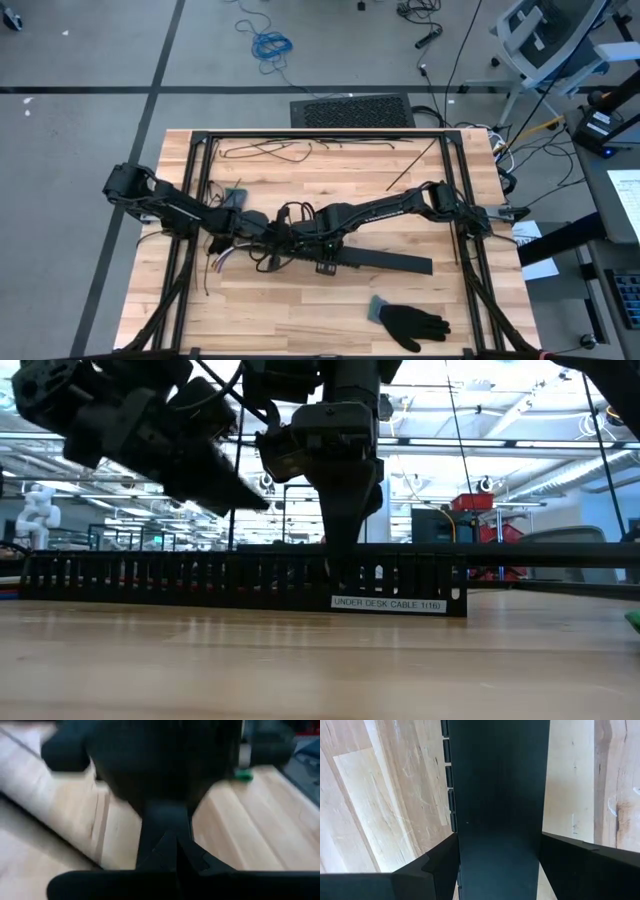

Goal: Ziptie cables
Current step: Close the cable duct with the cable duct cover

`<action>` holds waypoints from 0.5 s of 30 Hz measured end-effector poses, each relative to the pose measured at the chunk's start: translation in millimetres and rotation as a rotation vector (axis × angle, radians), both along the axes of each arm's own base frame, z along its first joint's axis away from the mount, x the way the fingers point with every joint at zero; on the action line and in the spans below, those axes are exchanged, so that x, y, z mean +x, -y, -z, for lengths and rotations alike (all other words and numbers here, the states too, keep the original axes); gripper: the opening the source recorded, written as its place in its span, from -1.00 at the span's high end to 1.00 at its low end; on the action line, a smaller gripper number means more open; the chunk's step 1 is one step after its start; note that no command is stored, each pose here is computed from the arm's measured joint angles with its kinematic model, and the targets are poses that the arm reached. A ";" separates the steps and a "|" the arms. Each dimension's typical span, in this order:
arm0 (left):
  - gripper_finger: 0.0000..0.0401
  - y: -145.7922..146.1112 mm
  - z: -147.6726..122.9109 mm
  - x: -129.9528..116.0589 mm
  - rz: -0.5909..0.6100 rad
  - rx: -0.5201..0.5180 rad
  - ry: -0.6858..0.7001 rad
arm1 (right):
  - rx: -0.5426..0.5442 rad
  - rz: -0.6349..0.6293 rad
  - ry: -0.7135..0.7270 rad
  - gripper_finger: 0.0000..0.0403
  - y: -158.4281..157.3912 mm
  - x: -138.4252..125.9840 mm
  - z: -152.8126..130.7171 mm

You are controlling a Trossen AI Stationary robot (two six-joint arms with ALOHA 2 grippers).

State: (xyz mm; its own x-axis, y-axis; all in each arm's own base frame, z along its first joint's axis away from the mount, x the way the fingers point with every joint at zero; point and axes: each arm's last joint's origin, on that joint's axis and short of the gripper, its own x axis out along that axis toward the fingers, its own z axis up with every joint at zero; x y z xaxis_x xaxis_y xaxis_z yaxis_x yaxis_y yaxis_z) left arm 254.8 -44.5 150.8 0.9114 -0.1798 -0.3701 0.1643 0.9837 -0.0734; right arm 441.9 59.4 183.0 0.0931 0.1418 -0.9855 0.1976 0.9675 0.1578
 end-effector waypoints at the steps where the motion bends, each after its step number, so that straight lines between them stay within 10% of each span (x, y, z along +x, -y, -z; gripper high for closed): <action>1: 1.00 0.4 -3.4 2.4 0.002 0.001 0.018 | -0.004 -0.003 0.003 -0.08 -0.3 0.2 0.0; 15: 1.00 -2.9 5.7 15.8 0.053 -0.041 0.054 | -0.017 0.016 0.014 -0.08 -0.3 1.2 0.0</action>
